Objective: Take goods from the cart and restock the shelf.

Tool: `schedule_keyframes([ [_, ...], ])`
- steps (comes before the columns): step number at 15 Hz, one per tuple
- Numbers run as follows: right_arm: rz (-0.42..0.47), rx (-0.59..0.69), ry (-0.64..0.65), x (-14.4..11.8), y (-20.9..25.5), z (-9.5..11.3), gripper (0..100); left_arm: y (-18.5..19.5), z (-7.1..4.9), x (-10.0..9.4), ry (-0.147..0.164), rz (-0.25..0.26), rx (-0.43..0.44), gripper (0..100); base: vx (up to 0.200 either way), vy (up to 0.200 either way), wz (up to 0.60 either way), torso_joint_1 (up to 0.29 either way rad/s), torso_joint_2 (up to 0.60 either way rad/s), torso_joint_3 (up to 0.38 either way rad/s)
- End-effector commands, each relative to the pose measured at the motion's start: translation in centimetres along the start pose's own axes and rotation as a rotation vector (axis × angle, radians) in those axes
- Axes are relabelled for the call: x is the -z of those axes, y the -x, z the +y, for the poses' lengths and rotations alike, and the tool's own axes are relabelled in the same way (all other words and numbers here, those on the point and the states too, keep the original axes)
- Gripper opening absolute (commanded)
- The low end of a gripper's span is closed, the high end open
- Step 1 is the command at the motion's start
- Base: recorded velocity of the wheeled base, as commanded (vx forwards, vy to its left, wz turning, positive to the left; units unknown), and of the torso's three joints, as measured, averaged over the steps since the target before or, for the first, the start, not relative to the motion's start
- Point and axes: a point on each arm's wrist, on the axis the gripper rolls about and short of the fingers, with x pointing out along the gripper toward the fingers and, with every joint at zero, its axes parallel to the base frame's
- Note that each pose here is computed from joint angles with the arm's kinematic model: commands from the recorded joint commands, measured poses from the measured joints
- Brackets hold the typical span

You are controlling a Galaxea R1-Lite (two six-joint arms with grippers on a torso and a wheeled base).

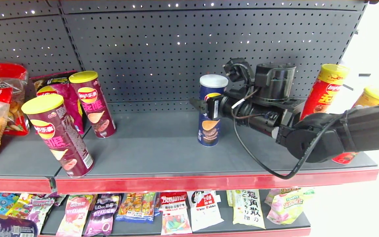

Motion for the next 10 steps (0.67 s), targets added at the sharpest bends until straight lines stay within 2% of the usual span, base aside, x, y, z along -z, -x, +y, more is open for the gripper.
schedule_keyframes([
  [1,0.02,0.006,0.001,0.9,-0.9,0.1,100,0.0,0.0,0.0,0.0,-0.001,-0.002,0,0.0,0.0,0.0,0.0,0.0,0.0],
  [2,0.018,0.018,0.001,0.9,-0.9,0.1,0,0.0,0.0,0.0,0.0,-0.001,-0.002,0,0.0,0.0,0.0,0.0,0.0,0.0],
  [7,0.01,0.071,0.005,0.6,-0.6,0.9,0,0.0,0.0,0.2,0.001,0.002,-0.001,0,0.0,0.0,0.0,0.0,0.0,0.0],
  [10,0.017,0.13,0.014,-0.4,0.8,2.7,0,0.0,0.0,0.2,0.001,0.003,-0.001,0,0.0,0.0,0.0,0.0,0.0,0.0],
])
